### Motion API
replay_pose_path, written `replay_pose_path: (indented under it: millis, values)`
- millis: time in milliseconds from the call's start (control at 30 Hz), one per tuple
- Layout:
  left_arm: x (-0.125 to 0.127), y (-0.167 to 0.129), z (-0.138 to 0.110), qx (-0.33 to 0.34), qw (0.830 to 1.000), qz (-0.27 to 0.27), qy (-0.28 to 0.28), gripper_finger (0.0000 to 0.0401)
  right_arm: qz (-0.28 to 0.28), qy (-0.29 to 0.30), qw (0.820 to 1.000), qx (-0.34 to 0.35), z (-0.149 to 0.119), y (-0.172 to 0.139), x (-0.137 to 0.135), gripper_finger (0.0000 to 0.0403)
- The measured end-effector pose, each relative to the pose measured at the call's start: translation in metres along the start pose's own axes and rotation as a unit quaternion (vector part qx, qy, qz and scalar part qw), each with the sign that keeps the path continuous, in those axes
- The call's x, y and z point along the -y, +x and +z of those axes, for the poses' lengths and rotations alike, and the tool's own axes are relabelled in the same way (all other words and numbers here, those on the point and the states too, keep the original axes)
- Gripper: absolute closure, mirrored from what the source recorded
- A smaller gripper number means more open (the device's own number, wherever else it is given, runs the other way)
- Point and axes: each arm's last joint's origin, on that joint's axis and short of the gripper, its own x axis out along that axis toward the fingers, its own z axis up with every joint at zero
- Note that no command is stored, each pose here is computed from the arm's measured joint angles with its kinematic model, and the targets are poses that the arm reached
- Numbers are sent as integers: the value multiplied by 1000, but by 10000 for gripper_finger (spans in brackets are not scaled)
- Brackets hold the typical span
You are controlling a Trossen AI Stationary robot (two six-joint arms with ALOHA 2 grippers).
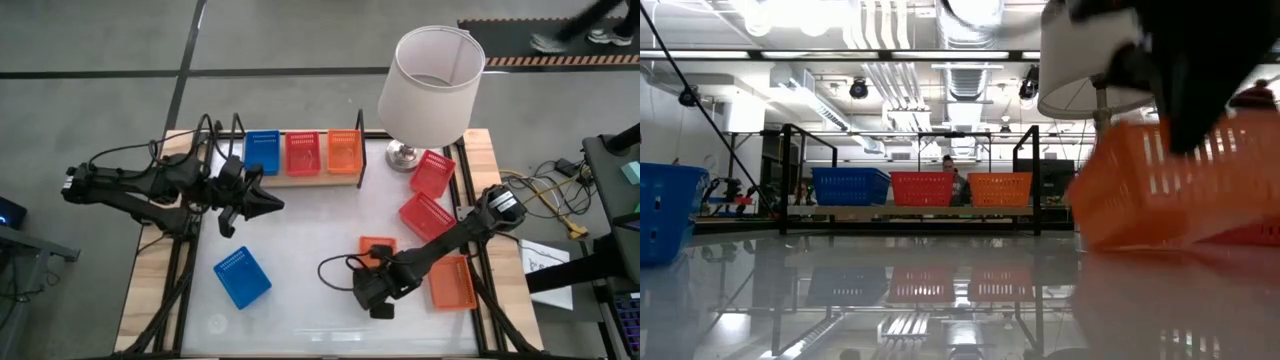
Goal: Stack baskets on shelf by color
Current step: Stack the left orange basket on top of the orange basket on the shelf
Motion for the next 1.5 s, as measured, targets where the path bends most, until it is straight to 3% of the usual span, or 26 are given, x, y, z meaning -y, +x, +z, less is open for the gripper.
replay_pose_path:
  millis: [167,367,733,967,1233,1500]
  values:
    - [1,-1,3,14,1000,-3,23,401,6,-74,997,21,22,-41,4,394]
    - [5,-6,12,65,996,0,53,401,-18,-101,990,95,57,-80,32,394]
    - [14,-29,30,141,984,6,112,401,-84,-77,974,195,128,-124,130,394]
    - [18,-42,36,162,977,10,138,401,-123,-94,970,188,167,-114,187,394]
    - [21,-57,39,179,973,6,149,401,-106,-55,984,136,157,-106,264,394]
    - [24,-68,42,193,965,7,176,401,-90,-26,990,103,138,-107,313,394]
